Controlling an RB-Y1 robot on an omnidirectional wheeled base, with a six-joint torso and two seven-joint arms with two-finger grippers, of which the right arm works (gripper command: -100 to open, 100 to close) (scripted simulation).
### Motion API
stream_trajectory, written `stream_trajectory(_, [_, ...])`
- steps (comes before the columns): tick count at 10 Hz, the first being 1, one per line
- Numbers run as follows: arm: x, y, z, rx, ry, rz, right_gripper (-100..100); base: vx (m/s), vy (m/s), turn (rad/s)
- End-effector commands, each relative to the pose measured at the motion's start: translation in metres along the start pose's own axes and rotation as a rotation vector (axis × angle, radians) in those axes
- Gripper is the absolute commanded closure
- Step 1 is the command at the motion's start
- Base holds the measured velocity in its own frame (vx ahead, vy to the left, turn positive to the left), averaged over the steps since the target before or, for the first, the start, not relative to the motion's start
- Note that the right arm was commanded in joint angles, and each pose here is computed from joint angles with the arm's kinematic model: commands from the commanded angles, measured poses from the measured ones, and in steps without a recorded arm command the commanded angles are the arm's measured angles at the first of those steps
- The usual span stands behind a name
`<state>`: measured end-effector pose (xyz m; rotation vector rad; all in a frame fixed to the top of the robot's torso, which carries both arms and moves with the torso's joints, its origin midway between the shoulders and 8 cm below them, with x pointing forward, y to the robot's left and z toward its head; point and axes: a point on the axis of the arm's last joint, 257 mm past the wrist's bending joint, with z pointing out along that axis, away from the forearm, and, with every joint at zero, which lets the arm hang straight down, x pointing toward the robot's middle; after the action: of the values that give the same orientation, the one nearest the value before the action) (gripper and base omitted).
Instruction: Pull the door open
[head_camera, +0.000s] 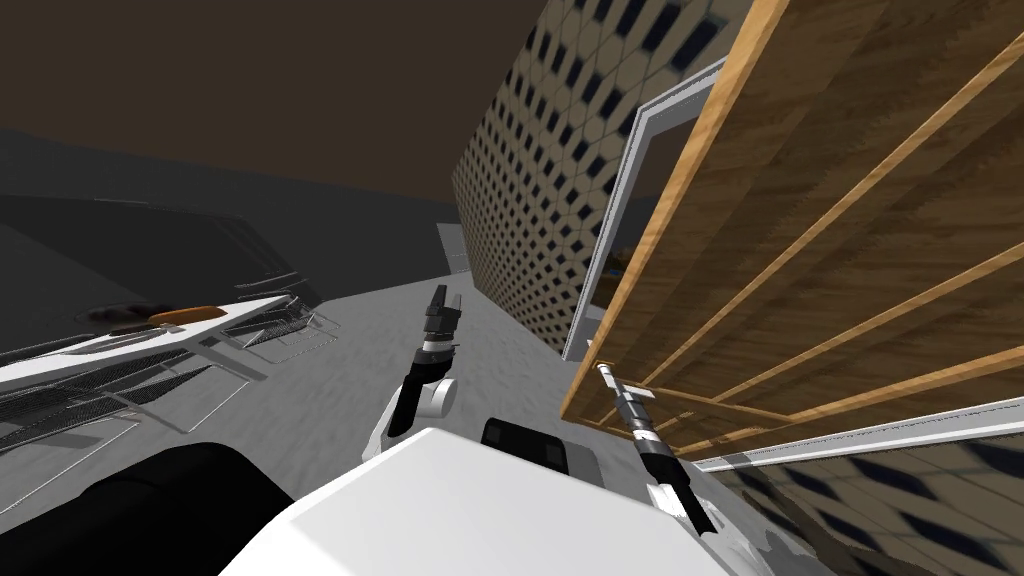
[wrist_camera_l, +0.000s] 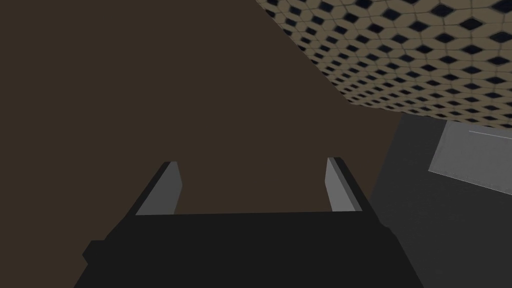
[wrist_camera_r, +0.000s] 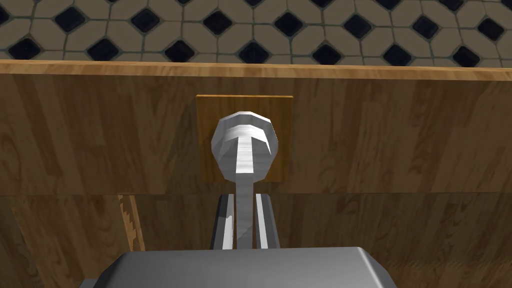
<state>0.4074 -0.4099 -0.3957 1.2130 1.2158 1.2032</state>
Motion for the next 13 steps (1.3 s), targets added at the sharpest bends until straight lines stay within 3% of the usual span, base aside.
stream_trajectory(1, [-0.002, 0.001, -0.0114, -0.005, 0.016, 0.001, 100, -0.213, -0.061, 0.185])
stream_trajectory(3, [-0.004, 0.001, -0.0183, -0.006, 0.026, 0.001, 100, -0.153, -0.058, 0.088])
stream_trajectory(5, [-0.01, 0.002, -0.0363, -0.008, 0.052, 0.001, 100, -0.206, -0.072, 0.182])
stream_trajectory(7, [-0.014, -0.004, -0.0414, 0.011, 0.042, -0.002, 100, -0.103, -0.023, 0.016])
stream_trajectory(9, [-0.01, 0.002, -0.0363, -0.008, 0.052, 0.001, 100, 0.012, 0.005, -0.021])
stream_trajectory(10, [-0.013, 0.003, -0.0474, -0.008, 0.068, 0.002, 100, -0.1, -0.043, 0.197])
stream_trajectory(12, [-0.011, 0.003, -0.0448, -0.01, 0.068, 0.004, 100, -0.09, -0.05, 0.065])
stream_trajectory(13, [-0.012, 0.002, -0.0526, -0.01, 0.076, 0.005, 100, -0.122, -0.048, 0.179])
